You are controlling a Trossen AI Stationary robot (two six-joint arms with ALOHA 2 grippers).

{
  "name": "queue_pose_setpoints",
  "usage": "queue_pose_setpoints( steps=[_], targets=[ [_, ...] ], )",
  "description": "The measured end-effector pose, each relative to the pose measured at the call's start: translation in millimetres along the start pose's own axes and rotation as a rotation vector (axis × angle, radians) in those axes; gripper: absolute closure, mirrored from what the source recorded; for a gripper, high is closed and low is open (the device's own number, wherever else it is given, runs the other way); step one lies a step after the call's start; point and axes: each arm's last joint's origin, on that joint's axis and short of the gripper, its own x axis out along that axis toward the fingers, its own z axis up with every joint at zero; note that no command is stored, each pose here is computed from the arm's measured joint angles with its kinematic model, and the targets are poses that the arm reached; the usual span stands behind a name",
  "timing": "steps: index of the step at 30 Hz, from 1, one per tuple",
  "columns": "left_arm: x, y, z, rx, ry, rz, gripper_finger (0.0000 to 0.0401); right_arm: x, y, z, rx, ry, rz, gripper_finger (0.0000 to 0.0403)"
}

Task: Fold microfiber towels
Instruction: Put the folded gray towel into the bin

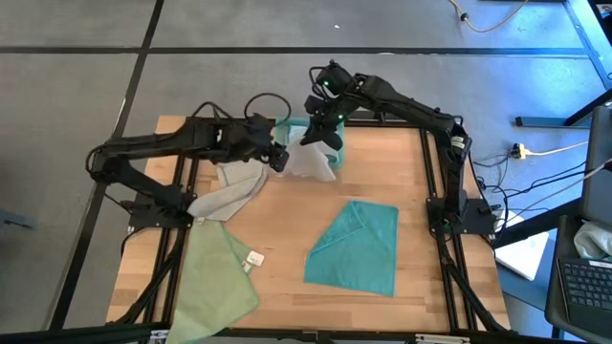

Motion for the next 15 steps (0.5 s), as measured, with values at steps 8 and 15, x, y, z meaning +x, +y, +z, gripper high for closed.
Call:
queue_pose_setpoints(
  steps=[8,15],
  targets=[
    [7,0,4,0.233,0.064,-0.154,0.0154,-2,-2,2,0.021,-0.025,0.007,0.0386],
    [16,-1,3,0.255,0.09,-0.148,0.0115,-2,-2,4,0.045,-0.036,0.004,0.0386]
  ],
)
